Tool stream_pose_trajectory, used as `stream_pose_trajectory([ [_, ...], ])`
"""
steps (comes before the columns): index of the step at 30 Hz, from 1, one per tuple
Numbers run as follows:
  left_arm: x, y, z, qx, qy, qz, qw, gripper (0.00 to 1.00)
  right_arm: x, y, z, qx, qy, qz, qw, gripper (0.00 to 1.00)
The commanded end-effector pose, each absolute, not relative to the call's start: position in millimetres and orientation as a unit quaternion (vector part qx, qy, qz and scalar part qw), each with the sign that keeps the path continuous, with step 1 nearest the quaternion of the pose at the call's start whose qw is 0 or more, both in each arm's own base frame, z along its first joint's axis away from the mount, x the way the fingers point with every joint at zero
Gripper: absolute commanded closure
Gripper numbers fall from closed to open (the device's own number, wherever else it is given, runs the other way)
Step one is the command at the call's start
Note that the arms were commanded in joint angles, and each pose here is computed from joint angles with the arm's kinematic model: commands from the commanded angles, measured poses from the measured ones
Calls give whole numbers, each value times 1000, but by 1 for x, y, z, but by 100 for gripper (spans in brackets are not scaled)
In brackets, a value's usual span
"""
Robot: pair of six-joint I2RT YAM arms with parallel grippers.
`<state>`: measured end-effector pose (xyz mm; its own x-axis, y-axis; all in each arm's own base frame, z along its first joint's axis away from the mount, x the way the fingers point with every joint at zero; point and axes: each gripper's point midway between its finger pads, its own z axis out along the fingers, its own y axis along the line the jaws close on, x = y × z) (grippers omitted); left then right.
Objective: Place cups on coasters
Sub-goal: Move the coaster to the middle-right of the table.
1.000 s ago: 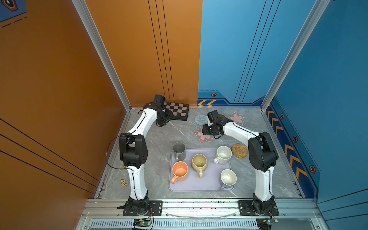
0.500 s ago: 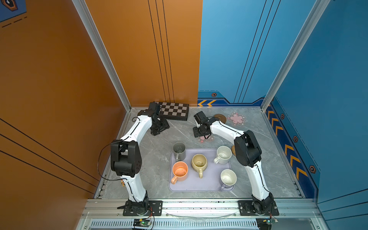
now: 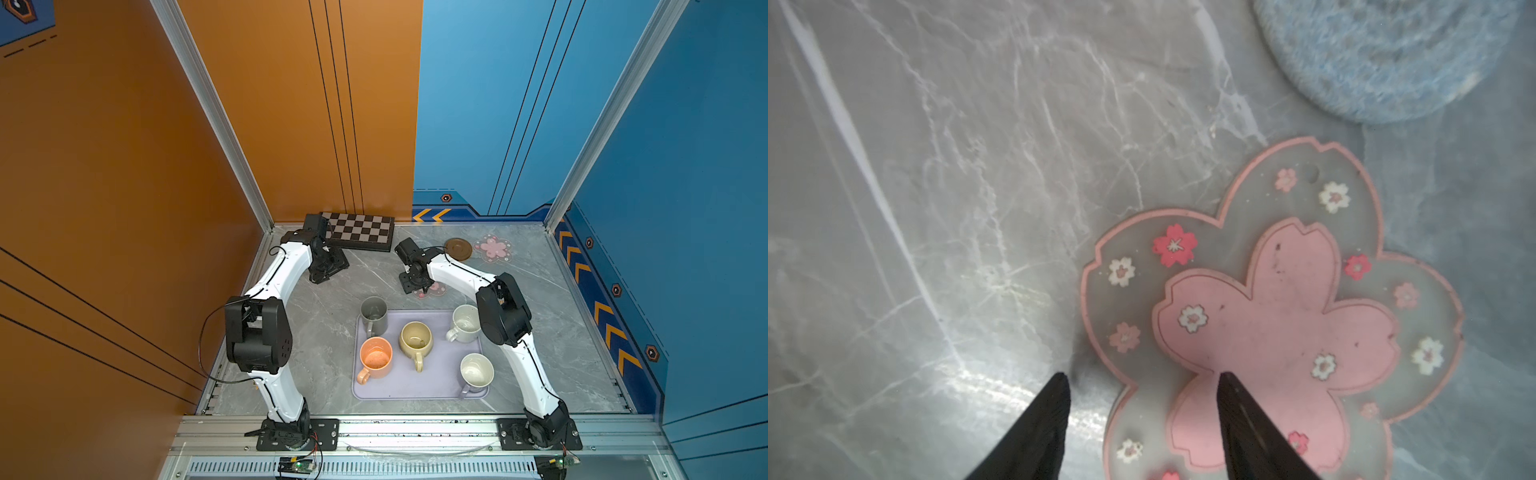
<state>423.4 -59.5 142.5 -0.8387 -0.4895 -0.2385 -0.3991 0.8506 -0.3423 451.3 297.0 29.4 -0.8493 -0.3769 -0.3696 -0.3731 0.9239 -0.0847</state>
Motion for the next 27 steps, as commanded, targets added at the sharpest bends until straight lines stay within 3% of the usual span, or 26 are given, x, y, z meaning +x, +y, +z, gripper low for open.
stream_pose_trajectory([
  [1,417,-55,150,-234,948,-144,163,30,454,287,30,-203,961,-32,186,40],
  [27,415,-52,155,-246,943,-152,166,30,451,211,1,-97,985,-61,130,43],
])
